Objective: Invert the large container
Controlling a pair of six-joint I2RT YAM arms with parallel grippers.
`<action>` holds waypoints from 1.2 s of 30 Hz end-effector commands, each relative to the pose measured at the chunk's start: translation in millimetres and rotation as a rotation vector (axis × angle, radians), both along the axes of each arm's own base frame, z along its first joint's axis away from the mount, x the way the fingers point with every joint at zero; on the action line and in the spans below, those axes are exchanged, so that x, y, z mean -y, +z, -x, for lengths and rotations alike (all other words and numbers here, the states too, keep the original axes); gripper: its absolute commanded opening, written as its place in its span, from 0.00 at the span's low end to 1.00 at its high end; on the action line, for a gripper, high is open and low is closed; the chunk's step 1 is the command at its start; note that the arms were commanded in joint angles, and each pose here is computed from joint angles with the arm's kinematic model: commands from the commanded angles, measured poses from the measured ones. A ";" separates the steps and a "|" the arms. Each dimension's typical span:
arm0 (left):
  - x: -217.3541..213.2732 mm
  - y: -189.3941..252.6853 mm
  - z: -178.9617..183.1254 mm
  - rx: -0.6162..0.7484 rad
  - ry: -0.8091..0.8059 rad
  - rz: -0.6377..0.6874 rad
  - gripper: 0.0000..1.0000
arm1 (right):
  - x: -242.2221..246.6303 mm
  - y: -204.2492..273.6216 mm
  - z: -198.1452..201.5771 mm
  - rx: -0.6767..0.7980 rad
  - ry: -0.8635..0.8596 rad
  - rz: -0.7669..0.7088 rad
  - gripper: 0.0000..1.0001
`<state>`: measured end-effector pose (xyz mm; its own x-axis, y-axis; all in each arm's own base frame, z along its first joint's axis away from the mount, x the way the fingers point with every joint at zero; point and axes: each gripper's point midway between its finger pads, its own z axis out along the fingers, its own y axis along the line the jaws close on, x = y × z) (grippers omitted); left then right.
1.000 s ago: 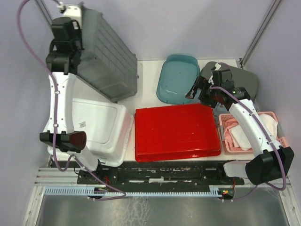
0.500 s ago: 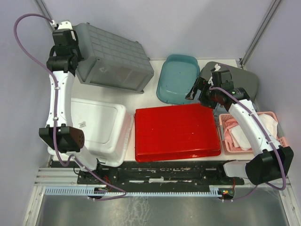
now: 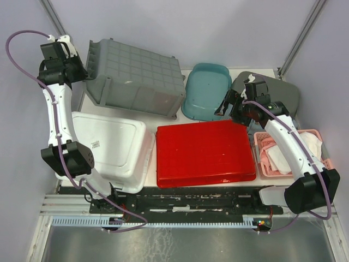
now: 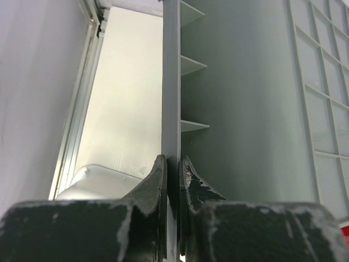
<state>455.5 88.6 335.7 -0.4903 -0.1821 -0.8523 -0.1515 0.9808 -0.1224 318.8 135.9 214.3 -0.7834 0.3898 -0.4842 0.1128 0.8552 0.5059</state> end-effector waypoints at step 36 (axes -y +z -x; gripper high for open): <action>268.7 30.3 75.5 0.104 -0.331 0.109 0.97 | 121.9 86.4 -21.7 0.141 -0.392 0.556 0.99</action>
